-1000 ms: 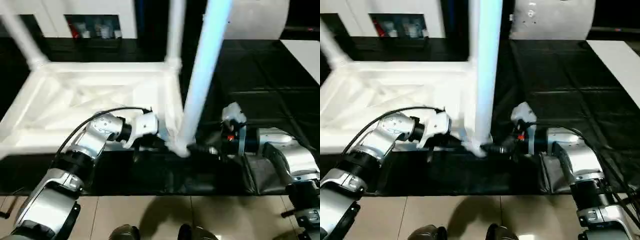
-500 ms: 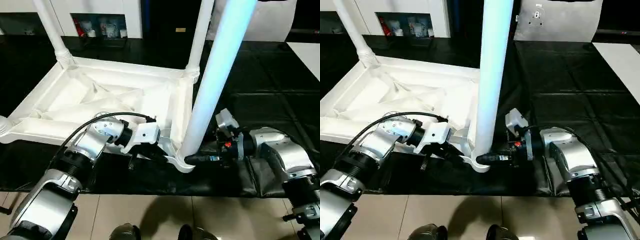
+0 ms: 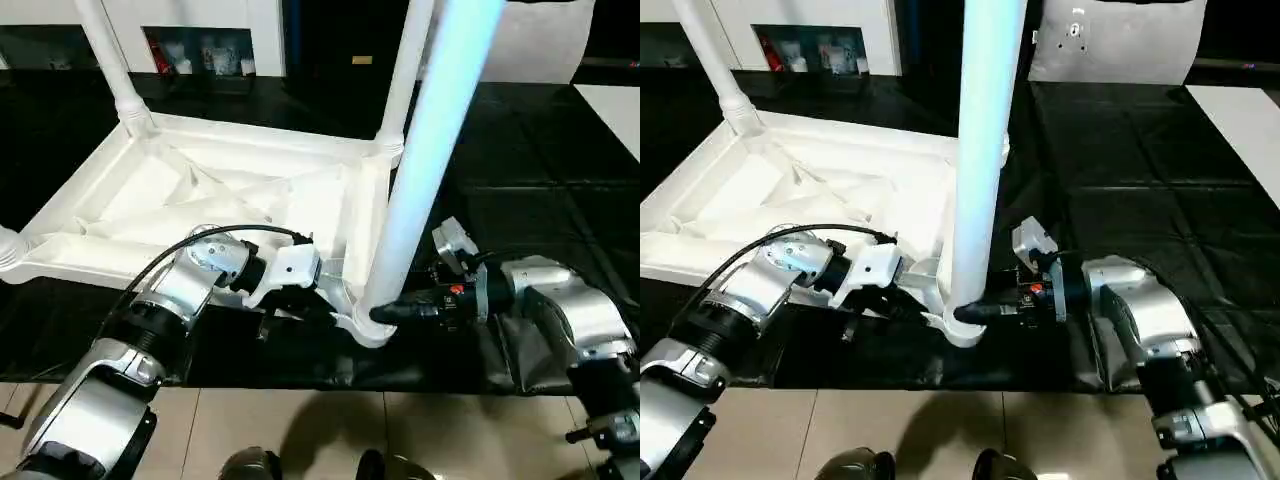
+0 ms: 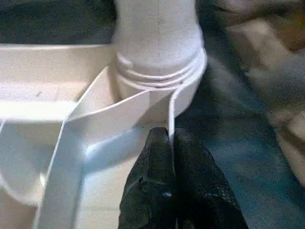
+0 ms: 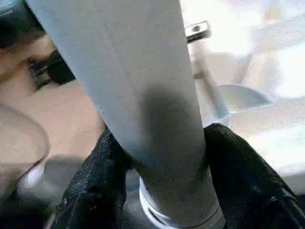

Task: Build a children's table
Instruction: Rotate leg to tighten

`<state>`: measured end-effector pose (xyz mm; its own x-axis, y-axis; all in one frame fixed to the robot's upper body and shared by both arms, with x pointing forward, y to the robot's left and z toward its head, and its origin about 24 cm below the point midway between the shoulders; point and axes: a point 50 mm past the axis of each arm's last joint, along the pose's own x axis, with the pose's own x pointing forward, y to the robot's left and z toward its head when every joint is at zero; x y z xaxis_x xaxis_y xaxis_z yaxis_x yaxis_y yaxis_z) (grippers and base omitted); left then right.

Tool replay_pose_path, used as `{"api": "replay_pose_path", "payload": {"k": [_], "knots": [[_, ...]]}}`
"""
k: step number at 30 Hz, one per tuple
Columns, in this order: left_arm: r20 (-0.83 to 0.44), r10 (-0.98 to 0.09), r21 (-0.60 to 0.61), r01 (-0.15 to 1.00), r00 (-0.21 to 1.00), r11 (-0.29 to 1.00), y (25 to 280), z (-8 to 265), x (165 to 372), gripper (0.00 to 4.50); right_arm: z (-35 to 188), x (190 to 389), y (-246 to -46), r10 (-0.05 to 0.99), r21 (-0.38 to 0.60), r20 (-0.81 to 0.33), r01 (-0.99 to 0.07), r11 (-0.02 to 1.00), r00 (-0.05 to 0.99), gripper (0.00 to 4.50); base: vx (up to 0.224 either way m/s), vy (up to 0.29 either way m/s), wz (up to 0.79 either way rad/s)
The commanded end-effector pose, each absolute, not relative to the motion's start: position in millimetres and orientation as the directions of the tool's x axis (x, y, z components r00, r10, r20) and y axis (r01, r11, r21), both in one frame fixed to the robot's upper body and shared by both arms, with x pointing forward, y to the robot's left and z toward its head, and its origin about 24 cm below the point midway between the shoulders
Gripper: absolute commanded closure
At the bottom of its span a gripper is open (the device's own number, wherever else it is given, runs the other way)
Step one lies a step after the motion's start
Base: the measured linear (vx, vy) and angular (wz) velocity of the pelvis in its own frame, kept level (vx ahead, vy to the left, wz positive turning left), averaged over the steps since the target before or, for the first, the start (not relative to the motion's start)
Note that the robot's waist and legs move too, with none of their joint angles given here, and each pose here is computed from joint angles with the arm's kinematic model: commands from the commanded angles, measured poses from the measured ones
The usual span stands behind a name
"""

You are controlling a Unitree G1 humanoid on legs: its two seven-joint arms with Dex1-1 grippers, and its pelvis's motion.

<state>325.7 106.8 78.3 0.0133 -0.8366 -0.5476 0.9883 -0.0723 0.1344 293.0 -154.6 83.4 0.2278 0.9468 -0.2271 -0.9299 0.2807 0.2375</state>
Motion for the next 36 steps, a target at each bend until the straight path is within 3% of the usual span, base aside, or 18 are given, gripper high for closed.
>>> {"api": "replay_pose_path", "payload": {"k": [1, 3, 6, 10, 14, 16, 24, 27, 33, 36], "knots": [[-0.513, -0.843, 0.154, 0.983, 0.162, 0.095, 88, 83, 338, 4.5, 84, 301.7, -130.7, 0.911, 0.225, -0.198, -0.888, 0.401, 0.361, 2.37, 0.0, 0.0, 0.0], [-0.497, -0.838, 0.151, 0.973, 0.226, 0.172, 83, 84, 344, 4.5, 82, 309.0, -126.7, 0.865, 0.225, -0.204, -0.838, 0.497, 0.458, 2.39, 0.0, 0.0, 0.0], [-0.491, -0.834, 0.144, 0.967, 0.254, 0.21, 80, 84, 346, 4.5, 81, 312.2, -124.8, 0.843, 0.224, -0.207, -0.815, 0.535, 0.497, 2.42, 0.0, 0.0, 0.0], [-0.458, -0.769, 0.139, 0.89, 0.446, 0.433, 61, 86, 360, 4.5, 80, 330.3, -107.0, 0.643, 0.215, -0.238, -0.606, 0.766, 0.728, 2.46, 0.0, 0.0, 0.0], [-0.451, -0.726, 0.177, 0.849, 0.519, 0.497, 49, 88, 363, 4.5, 80, 334.2, -92.1, 0.562, 0.139, -0.237, -0.545, 0.827, 0.792, 2.46, 0.0, 0.0, 0.0], [-0.452, -0.719, 0.19, 0.845, 0.528, 0.501, 47, 87, 363, 4.5, 80, 334.4, -88.8, 0.56, 0.122, -0.224, -0.547, 0.828, 0.798, 1.94, 0.0, 0.0, 0.0], [-0.449, -0.766, 0.221, 0.888, 0.461, 0.404, 57, 87, 358, 4.5, 83, 333.3, -103.7, 0.56, 0.157, -0.153, -0.539, 0.827, 0.814, 1.21, 0.0, 0.0, 0.0], [-0.494, -0.771, 0.216, 0.916, 0.402, 0.339, 75, 81, 354, 4.5, 86, 328.9, -118.9, 0.648, 0.147, -0.125, -0.632, 0.761, 0.752, 0.9, 0.0, 0.0, 0.0], [-0.515, -0.786, 0.214, 0.939, 0.342, 0.268, 89, 80, 351, 4.5, 88, 326.3, -137.6, 0.705, 0.093, -0.16, -0.7, 0.708, 0.691, 0.33, 0.0, 0.0, 0.0], [-0.55, -0.801, 0.211, 0.968, 0.234, 0.138, 101, 78, 344, 4.5, 92, 321.4, -152.5, 0.793, 0.054, -0.209, -0.803, 0.594, 0.573, 0.03, 0.0, 0.0, 0.0]]}}
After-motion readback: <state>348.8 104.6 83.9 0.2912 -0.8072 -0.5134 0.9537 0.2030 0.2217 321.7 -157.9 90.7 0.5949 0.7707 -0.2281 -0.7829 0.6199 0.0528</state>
